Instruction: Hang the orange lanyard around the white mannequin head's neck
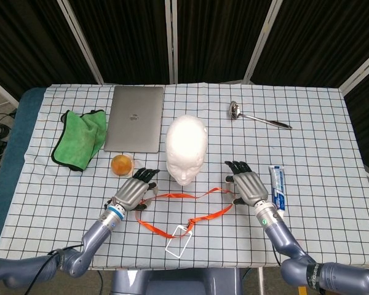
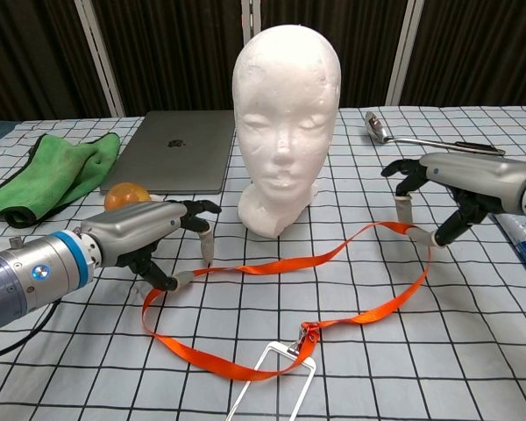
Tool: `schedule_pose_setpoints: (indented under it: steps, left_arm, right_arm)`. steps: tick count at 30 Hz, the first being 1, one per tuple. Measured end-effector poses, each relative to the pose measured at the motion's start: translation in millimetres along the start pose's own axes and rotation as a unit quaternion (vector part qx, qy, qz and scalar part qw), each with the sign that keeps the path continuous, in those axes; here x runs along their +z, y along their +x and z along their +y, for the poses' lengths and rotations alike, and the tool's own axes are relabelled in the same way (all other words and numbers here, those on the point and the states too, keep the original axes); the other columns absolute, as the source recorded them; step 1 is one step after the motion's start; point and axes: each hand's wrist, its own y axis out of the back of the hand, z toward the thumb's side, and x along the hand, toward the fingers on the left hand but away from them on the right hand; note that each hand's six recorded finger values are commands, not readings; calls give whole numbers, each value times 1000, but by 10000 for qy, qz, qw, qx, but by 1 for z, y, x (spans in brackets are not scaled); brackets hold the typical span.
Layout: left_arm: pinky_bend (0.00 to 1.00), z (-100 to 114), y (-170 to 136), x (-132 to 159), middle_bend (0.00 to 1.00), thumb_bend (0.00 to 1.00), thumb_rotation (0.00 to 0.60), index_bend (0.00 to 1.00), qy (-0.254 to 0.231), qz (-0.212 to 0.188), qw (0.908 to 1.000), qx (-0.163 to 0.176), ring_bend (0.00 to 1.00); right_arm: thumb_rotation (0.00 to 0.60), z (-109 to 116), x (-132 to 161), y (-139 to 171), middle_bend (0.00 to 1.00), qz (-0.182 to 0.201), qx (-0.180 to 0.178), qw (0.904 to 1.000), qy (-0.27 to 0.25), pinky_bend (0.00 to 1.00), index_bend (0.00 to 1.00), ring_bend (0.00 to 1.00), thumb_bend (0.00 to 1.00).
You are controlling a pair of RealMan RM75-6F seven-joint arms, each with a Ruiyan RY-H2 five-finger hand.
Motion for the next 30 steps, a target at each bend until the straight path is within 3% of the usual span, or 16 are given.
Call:
schedule_pose_setpoints:
  steps: [17,24,30]
  left_arm:
    - [0,-7,5,4,0,466,600,505,94,72,9999,32,0]
    - [0,-7,6,3,0,486,600,647,103,125,9998,63,0]
    - [0,0,3,6,0,486,600,677,62,58,9998,181,0]
  right_arm:
    - [600,0,-2,-2,65,12,-10,10000,-85,0,701,0,454]
    - [600,-1,-3,-1,71,35,-11,9999,-106,0,703,0,453]
    - [600,2,0,2,84,170,-73,9998,-65,0,706,0,452]
